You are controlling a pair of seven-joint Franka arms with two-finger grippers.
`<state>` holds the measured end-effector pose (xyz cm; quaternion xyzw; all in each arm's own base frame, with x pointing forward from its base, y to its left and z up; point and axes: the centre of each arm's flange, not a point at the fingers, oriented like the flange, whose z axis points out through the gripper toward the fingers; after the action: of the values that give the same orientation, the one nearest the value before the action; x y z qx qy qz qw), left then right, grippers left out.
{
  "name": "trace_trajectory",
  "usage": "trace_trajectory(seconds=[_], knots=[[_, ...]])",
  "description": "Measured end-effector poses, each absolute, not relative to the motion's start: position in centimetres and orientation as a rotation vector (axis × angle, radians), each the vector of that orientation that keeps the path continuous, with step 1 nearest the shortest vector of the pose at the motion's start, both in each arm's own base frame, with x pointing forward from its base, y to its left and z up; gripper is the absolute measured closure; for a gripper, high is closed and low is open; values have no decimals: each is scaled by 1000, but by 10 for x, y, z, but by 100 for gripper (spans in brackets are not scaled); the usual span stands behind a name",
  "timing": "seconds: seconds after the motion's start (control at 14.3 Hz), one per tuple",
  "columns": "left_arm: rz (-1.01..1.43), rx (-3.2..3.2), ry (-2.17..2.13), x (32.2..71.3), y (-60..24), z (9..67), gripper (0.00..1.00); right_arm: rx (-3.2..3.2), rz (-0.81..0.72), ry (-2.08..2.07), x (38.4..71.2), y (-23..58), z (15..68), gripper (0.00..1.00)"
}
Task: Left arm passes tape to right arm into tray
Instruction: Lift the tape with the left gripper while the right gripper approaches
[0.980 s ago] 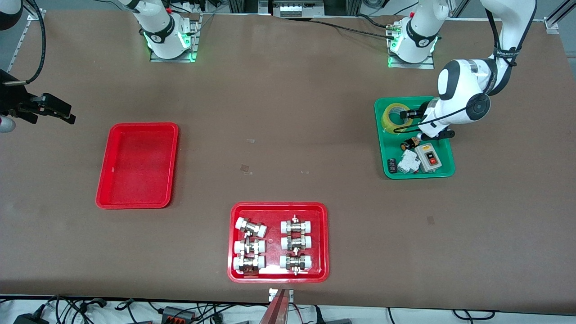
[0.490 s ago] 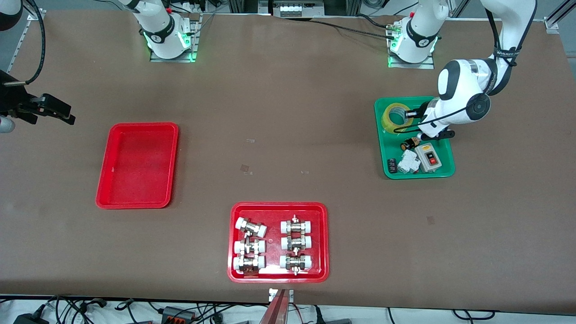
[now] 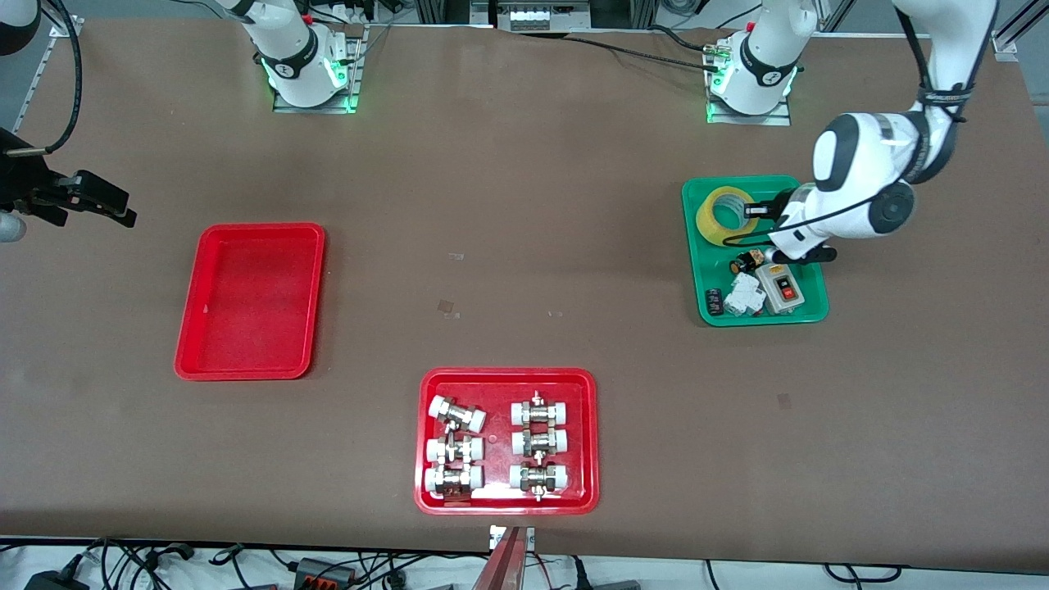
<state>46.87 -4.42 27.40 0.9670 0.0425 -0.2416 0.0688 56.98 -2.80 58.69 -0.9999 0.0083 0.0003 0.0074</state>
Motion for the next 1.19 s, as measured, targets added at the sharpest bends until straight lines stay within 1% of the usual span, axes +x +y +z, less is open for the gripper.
trace_trajectory(seconds=[0.14, 0.28, 0.49, 0.7, 0.91, 1.05, 1.19], knots=[[-738, 2898, 86, 495, -51, 322, 80, -3127, 1, 26, 570, -28, 587, 0], [-722, 2878, 4, 513, -75, 370, 80, -3127, 1, 26, 570, -28, 587, 0], [-658, 2795, -174, 522, -160, 429, 80, -3125, 13, 26, 571, -28, 583, 0], [-662, 2679, -191, 514, -257, 459, 80, -3120, 72, 22, 575, -26, 568, 0], [-671, 2577, -204, 509, -340, 484, 80, -3090, 219, -33, 587, -14, 526, 0], [-663, 2489, -101, 518, -378, 503, 80, -3006, 254, -67, 593, -2, 510, 0], [-604, 2426, 66, 537, -407, 508, 80, -2912, 301, -109, 591, 20, 505, 0]])
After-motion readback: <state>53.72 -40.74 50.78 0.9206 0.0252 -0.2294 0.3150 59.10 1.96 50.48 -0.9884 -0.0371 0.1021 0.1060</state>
